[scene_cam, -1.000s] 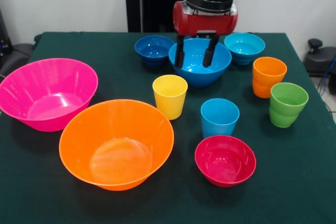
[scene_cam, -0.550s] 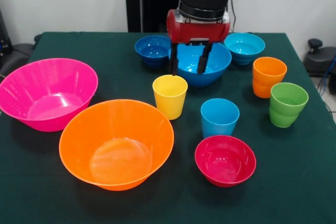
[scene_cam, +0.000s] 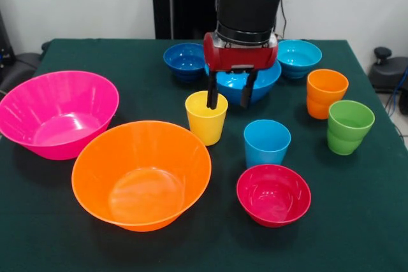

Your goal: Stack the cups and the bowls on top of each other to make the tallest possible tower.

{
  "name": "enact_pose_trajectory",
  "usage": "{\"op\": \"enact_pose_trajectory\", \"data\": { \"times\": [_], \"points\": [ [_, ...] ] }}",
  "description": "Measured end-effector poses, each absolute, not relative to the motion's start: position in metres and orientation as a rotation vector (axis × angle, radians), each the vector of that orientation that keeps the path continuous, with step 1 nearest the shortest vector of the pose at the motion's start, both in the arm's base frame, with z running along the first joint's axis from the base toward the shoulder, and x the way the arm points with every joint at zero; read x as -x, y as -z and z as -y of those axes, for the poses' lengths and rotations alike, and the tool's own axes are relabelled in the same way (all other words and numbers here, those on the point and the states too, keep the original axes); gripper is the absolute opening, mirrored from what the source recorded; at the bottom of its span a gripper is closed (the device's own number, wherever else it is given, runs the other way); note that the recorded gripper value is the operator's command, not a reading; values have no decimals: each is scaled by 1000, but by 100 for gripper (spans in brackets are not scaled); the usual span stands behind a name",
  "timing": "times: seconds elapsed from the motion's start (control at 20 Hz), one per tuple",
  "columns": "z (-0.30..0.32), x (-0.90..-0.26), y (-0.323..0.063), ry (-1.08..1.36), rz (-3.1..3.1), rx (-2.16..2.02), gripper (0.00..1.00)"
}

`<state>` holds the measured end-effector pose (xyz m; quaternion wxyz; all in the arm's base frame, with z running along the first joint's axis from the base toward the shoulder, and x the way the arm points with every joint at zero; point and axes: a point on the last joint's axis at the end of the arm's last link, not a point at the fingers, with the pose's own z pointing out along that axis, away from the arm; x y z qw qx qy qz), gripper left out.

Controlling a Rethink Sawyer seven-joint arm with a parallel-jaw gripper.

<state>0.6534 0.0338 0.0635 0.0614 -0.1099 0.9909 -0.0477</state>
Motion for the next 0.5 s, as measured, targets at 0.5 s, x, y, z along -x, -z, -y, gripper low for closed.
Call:
{"op": "enact_pose_trajectory", "data": {
  "times": [0.5],
  "points": [
    [-42,-640,-27,123,-3018,351,100]
  ]
}}
